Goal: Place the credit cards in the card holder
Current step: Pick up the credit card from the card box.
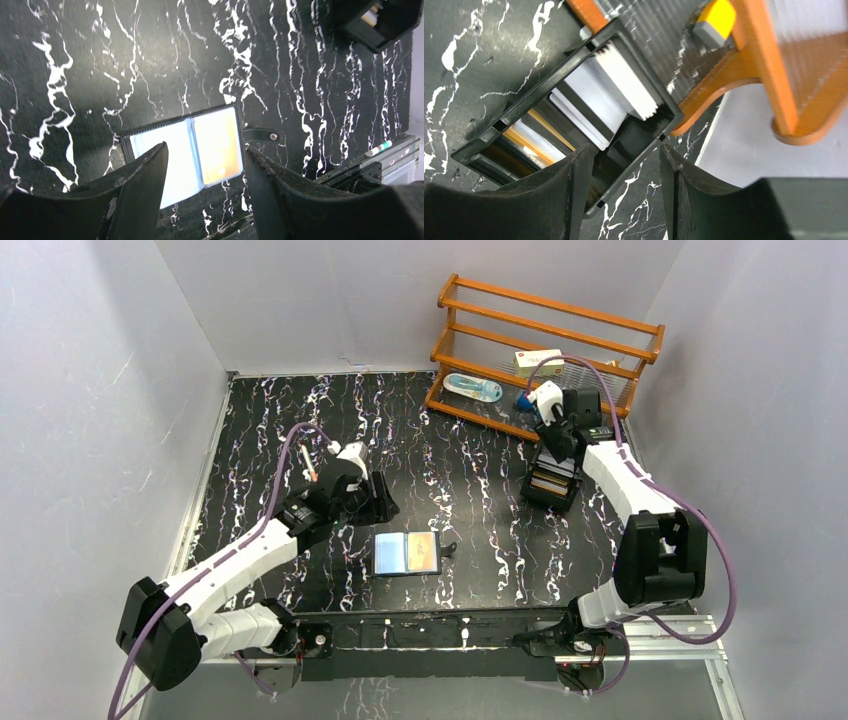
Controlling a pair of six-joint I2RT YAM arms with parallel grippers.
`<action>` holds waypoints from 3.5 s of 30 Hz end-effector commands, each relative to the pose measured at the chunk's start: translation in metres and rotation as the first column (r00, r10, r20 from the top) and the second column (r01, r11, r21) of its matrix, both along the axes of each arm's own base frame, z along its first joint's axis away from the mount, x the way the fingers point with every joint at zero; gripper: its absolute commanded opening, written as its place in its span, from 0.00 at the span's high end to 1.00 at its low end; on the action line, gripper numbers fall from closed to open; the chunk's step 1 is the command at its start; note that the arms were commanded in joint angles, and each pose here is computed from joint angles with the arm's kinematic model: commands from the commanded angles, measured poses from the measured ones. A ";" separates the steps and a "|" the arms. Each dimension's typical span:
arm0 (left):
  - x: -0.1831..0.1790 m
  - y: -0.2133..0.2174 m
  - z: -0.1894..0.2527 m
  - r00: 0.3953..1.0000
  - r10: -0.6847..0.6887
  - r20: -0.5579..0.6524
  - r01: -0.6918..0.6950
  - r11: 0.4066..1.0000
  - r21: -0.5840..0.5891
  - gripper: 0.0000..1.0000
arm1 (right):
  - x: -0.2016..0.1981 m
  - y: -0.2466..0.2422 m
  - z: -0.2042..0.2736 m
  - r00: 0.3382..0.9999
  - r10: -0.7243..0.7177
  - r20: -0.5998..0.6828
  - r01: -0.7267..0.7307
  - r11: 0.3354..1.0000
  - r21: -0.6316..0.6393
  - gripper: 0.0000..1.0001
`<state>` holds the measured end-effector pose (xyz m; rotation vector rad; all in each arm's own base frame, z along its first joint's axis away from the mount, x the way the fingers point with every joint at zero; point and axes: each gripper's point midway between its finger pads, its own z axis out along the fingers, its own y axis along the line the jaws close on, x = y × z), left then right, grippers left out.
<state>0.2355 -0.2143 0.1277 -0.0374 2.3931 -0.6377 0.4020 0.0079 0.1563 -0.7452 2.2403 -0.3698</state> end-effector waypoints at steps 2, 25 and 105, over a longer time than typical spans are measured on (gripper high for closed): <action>0.012 0.005 0.036 0.993 -0.063 0.096 0.056 0.995 0.081 0.41 | 0.011 -0.001 -0.029 0.995 0.095 -0.007 -0.095 0.994 -0.061 0.37; 0.022 0.013 0.047 0.975 -0.102 0.198 0.081 0.990 0.112 0.36 | 0.056 -0.022 -0.041 0.985 0.167 0.046 -0.148 0.950 -0.275 0.49; 0.008 0.000 0.031 0.976 -0.184 0.117 0.175 0.982 0.076 0.34 | 0.034 -0.009 -0.005 0.986 0.115 -0.123 -0.133 0.979 -0.152 1.00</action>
